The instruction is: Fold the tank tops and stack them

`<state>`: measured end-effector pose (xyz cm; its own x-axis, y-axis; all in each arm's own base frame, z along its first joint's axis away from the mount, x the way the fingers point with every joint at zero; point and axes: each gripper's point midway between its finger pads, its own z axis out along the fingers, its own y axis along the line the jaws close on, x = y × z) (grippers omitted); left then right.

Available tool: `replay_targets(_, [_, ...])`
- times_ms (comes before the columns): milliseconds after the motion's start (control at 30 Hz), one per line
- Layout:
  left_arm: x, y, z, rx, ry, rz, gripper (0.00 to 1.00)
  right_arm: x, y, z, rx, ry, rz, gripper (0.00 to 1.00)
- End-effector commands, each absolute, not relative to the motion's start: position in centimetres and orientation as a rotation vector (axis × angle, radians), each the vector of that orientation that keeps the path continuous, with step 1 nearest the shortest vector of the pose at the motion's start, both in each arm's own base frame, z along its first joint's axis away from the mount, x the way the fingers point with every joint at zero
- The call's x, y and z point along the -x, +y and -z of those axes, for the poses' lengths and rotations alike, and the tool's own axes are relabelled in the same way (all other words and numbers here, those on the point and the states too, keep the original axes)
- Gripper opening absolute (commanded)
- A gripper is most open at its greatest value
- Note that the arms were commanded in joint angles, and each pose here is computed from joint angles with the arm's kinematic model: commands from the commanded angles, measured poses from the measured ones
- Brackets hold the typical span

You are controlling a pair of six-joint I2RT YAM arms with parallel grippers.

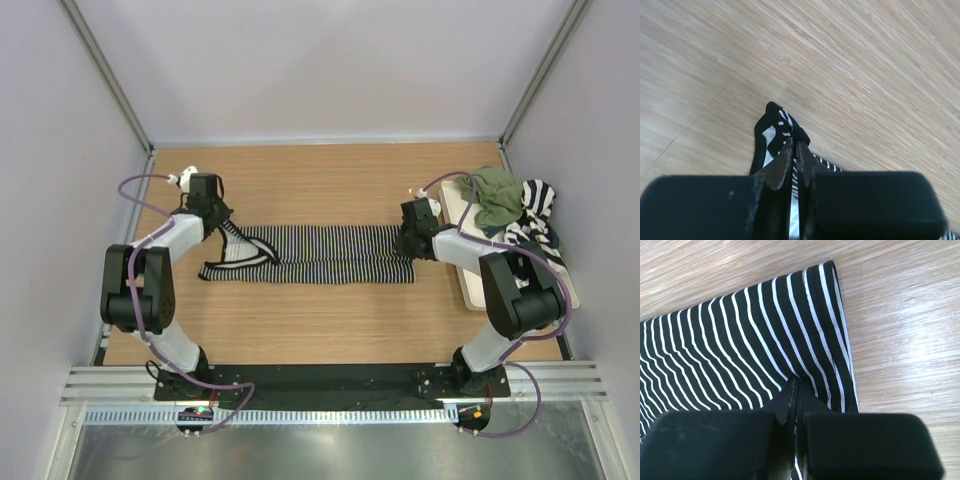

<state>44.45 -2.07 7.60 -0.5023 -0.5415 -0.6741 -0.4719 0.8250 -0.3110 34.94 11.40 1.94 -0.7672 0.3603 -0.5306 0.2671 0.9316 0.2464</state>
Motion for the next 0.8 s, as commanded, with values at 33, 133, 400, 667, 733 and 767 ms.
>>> replay_targets(33, [-44.0, -0.6, -10.8, 0.824, 1.997, 0.105, 0.06, -33.8, 11.0, -0.1, -0.456, 2.560, -0.160, 0.01])
replay_targets(133, [-42.2, 0.2, -9.3, 0.911, 2.024, 0.050, 0.08, -33.8, 11.1, 0.0, -0.458, 2.566, -0.166, 0.01])
replay_targets(400, [-38.3, 1.5, -5.6, 1.146, 1.970, 0.007, 0.11, -33.5, 11.2, 0.3, -0.467, 2.575, -0.179, 0.01])
replay_targets(667, [-36.7, 3.6, -9.3, 1.137, 1.875, -0.094, 0.19, -33.4, 11.3, 0.2, -0.460, 2.576, -0.183, 0.01])
replay_targets(733, [-35.7, 4.4, -9.7, 1.162, 1.879, -0.162, 0.22, -33.5, 11.4, 0.1, -0.457, 2.574, -0.188, 0.01])
replay_targets(767, [-35.6, 4.6, -9.8, 1.163, 1.886, -0.182, 0.23, -33.6, 11.4, 0.1, -0.460, 2.572, -0.188, 0.01])
